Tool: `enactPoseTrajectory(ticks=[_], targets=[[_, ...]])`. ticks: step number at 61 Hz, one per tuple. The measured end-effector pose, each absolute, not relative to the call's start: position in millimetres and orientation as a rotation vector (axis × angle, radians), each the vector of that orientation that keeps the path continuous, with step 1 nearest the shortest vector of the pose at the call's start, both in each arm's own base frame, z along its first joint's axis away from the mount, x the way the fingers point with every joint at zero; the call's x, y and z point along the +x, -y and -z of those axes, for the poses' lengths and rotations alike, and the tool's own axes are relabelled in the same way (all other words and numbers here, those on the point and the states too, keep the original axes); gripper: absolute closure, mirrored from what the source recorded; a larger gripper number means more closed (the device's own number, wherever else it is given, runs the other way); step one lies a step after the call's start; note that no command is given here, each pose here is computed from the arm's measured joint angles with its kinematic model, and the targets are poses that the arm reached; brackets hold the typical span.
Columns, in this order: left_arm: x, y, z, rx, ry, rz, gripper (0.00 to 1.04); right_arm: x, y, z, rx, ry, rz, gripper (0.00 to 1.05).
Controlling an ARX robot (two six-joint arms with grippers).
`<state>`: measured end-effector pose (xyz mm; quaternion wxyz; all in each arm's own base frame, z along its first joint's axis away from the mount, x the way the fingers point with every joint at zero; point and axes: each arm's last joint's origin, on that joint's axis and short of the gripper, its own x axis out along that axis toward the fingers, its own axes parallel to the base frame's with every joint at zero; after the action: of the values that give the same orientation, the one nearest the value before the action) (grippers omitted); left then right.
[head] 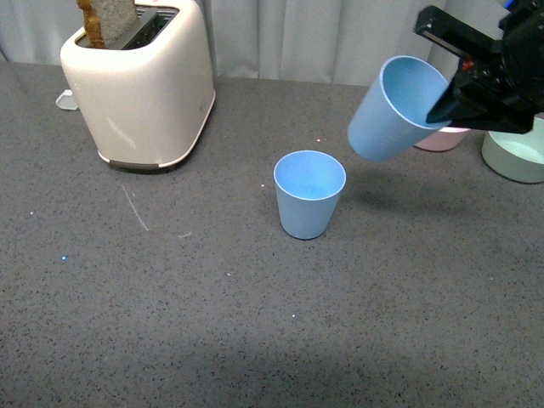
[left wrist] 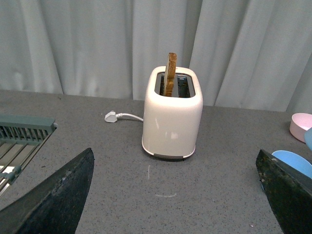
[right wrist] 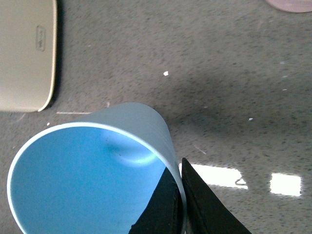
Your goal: Stack blue cups with both arms
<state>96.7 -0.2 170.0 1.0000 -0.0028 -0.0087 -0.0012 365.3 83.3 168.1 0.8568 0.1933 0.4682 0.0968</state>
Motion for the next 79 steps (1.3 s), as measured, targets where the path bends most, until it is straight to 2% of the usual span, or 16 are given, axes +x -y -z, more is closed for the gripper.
enactPoseTrajectory(ticks=[13, 35, 63, 65, 67, 69, 73, 79], targets=[[97, 0, -170, -0.006, 0.017, 0.002, 0.07, 358, -109, -168, 0.38, -1.003, -0.269, 1.04], [97, 0, -170, -0.006, 0.017, 0.002, 0.07, 360, -124, -162, 0.358, -1.036, -0.288, 1.03], [97, 0, -170, -0.006, 0.017, 0.002, 0.07, 364, -124, -166, 0.267, -0.959, -0.285, 0.27], [97, 0, -170, -0.006, 0.017, 0.002, 0.07, 364, -124, -165, 0.255, -0.945, -0.275, 0.24], [97, 0, -170, -0.005, 0.017, 0.003, 0.07, 365, -124, -159, 0.196, -0.835, -0.233, 0.27], [97, 0, -170, -0.006, 0.017, 0.001, 0.07, 362, -120, -150, 0.092, -0.664, -0.15, 0.34], [97, 0, -170, -0.005, 0.018, 0.003, 0.07, 346, -107, -134, -0.002, -0.472, -0.051, 0.44], [97, 0, -170, -0.005, 0.017, -0.001, 0.07, 317, -85, -134, -0.002, -0.207, -0.012, 0.6]])
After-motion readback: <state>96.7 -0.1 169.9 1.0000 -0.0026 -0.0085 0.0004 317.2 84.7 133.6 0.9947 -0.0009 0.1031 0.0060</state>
